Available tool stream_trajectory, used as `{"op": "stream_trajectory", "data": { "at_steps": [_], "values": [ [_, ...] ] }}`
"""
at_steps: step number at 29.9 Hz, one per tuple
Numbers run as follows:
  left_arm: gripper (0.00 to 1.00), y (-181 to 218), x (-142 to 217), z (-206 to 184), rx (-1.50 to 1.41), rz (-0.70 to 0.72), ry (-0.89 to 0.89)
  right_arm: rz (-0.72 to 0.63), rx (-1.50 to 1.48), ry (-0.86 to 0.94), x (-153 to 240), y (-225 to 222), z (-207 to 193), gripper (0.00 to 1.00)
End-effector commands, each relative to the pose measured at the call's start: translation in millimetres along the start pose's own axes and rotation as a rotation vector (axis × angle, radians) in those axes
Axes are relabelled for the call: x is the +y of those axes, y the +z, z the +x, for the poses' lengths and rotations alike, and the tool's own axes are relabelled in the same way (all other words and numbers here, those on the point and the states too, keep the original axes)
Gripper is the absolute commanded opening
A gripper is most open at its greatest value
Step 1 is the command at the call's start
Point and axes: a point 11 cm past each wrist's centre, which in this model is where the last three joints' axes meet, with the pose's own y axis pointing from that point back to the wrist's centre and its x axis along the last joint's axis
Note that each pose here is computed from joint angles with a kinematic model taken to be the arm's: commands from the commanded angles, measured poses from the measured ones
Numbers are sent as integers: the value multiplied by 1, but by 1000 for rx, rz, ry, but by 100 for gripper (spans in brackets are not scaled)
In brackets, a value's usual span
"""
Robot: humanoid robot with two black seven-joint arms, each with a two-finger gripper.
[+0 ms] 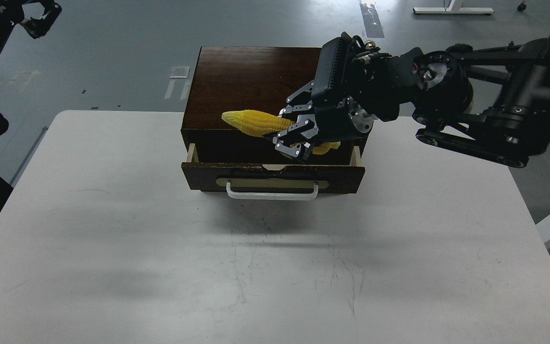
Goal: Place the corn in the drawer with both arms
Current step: 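Lift the corn and carry it over the open drawer, then lower the corn into the drawer and open the right hand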
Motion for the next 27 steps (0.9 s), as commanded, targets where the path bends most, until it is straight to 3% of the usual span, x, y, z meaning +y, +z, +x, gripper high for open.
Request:
{"op": "stream_trajectory", "data": {
  "at_steps": [1,4,9,10,11,16,20,24,27],
  "values": [
    [98,0,1,2,-3,2,4,-1,35,-20,-5,-1,-2,0],
    [98,1,2,2,-3,0,4,-8,35,-22,-7,2,-3,6],
    [98,5,3,3,-10,-4,7,-7,33,-15,-12,2,1,25],
    [98,5,2,3,-9,-5,7,-9,33,-14,-12,2,1,30],
    [98,6,3,4,-11,-8,9,-2,33,-15,-15,0,1,41],
    [98,11,5,7,-22,-11,16,10,25,-16,-19,-4,-3,59],
    [98,13,6,9,-27,-12,22,10,22,-17,-19,-5,-4,63],
    [98,13,6,10,-28,-11,24,12,21,-17,-20,-6,-6,75],
    [98,12,6,10,-26,-11,24,15,14,-20,-21,-7,-8,77]
  ]
}}
